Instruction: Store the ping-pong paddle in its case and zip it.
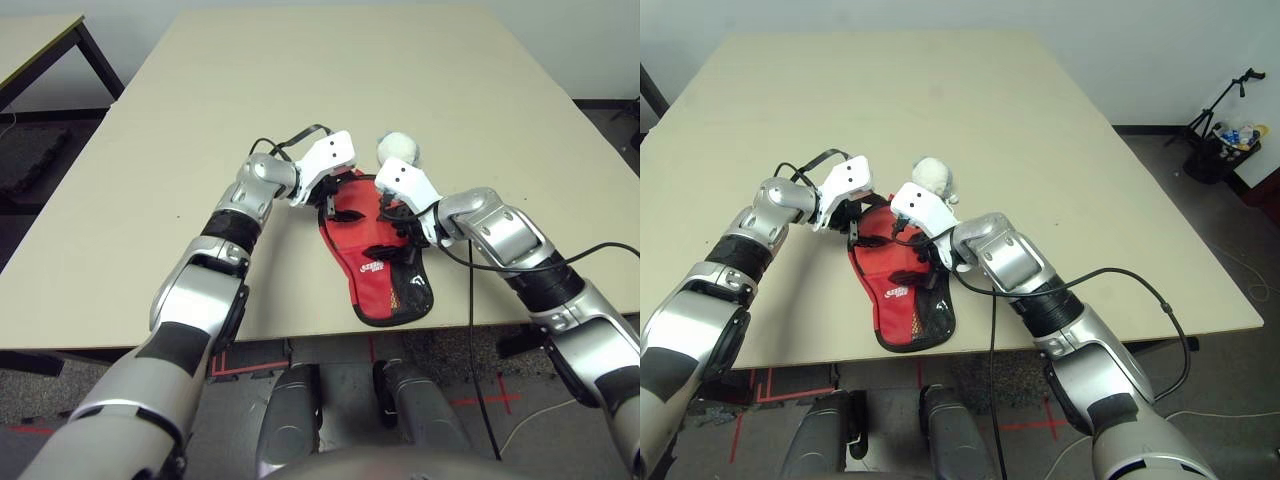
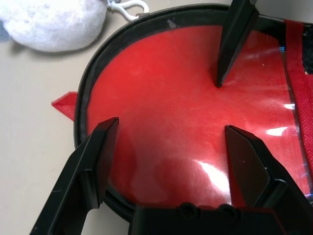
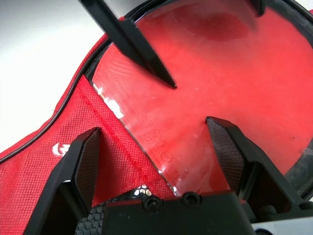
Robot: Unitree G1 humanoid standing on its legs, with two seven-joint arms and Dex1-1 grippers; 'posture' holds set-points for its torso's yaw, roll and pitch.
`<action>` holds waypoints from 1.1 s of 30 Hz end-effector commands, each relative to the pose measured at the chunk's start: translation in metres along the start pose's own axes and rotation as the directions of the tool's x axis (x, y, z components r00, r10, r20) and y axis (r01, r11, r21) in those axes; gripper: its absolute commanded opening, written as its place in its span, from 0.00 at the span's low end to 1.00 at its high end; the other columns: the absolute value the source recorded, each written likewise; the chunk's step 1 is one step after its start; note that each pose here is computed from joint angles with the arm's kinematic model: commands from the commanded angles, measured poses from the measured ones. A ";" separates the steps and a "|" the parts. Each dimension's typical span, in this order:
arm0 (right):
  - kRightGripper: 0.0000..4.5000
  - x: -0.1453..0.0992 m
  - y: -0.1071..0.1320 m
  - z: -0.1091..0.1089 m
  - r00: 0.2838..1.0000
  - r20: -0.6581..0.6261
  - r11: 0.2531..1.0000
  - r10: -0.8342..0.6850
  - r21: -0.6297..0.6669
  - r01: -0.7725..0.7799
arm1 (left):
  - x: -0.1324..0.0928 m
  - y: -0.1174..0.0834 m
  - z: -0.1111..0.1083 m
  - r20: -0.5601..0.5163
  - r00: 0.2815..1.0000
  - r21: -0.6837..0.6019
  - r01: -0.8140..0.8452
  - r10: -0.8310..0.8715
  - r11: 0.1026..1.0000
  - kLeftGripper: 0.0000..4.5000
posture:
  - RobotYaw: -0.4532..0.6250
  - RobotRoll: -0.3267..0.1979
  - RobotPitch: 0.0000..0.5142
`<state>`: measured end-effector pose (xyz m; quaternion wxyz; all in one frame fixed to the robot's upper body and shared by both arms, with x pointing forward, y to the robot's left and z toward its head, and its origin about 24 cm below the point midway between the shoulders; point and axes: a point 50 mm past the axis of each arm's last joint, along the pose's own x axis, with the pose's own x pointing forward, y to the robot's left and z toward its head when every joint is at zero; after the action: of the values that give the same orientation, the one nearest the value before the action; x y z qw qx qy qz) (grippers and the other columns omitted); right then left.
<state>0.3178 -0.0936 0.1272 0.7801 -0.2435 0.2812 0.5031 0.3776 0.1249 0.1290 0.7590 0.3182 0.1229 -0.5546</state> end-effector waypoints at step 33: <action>1.00 -0.018 -0.114 0.029 0.734 0.005 0.698 -0.680 0.314 0.644 | 0.014 -0.022 -0.023 -0.081 0.996 -0.033 0.042 -0.044 0.999 0.99 | 0.45 0.62 0.23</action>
<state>0.4229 -0.1277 0.1759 0.9511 -0.1860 0.1878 0.1600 0.3731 0.1147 0.1248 0.7555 0.3281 0.1062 -0.5570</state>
